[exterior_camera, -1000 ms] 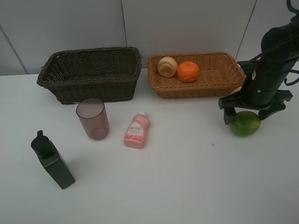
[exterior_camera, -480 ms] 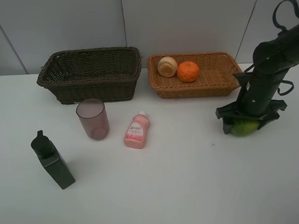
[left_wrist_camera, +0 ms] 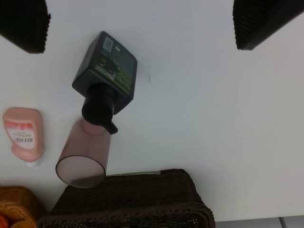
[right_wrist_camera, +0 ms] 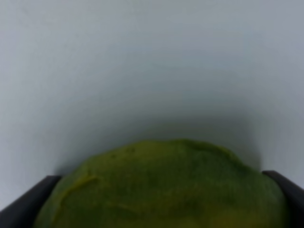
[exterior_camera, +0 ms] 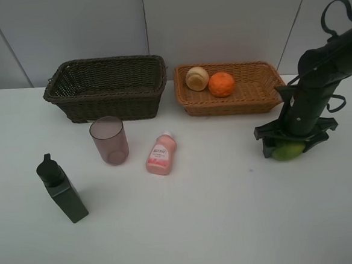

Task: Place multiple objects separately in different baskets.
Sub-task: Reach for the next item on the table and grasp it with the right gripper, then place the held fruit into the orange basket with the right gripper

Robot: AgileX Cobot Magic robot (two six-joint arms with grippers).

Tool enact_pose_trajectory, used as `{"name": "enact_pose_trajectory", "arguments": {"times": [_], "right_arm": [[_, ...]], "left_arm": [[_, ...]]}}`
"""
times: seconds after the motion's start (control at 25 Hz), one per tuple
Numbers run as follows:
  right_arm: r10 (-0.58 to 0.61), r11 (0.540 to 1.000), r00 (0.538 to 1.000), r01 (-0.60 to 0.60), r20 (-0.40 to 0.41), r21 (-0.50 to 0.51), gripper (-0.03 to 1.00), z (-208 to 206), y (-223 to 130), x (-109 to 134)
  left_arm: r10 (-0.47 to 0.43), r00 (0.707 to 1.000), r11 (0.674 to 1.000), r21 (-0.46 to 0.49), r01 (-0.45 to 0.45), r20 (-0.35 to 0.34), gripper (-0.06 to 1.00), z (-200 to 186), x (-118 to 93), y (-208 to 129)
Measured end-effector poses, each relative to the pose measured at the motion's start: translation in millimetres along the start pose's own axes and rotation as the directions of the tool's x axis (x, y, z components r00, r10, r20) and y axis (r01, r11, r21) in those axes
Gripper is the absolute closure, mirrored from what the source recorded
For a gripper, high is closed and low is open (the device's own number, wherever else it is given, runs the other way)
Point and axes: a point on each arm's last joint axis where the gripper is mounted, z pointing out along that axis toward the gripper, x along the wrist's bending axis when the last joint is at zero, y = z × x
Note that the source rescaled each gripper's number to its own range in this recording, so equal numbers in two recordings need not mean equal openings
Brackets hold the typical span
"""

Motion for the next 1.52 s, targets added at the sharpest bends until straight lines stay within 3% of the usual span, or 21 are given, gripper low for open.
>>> {"name": "enact_pose_trajectory", "arguments": {"times": [0.4, 0.72, 1.04, 1.52], "right_arm": [[0.005, 1.0, 1.0, -0.005, 0.007, 0.019, 0.34, -4, 0, -1], [0.01, 0.999, 0.999, -0.011, 0.03, 0.032, 0.34, -67, 30, 12], [0.042, 0.987, 0.999, -0.042, -0.002, -0.155, 0.34, -128, 83, 17], [0.017, 0.963, 1.0, -0.017, -0.003, -0.269, 0.34, -82, 143, 34]], "left_arm": [[0.0, 1.0, 1.0, 0.0, 0.0, 0.0, -0.06, 0, 0, 0], [0.0, 1.0, 1.0, 0.0, 0.0, 0.0, -0.06, 0, 0, 0], [0.0, 1.0, 1.0, 0.0, 0.0, 0.0, -0.06, 0, 0, 0], [0.0, 1.0, 1.0, 0.0, 0.0, 0.0, -0.06, 0, 0, 0]]}}
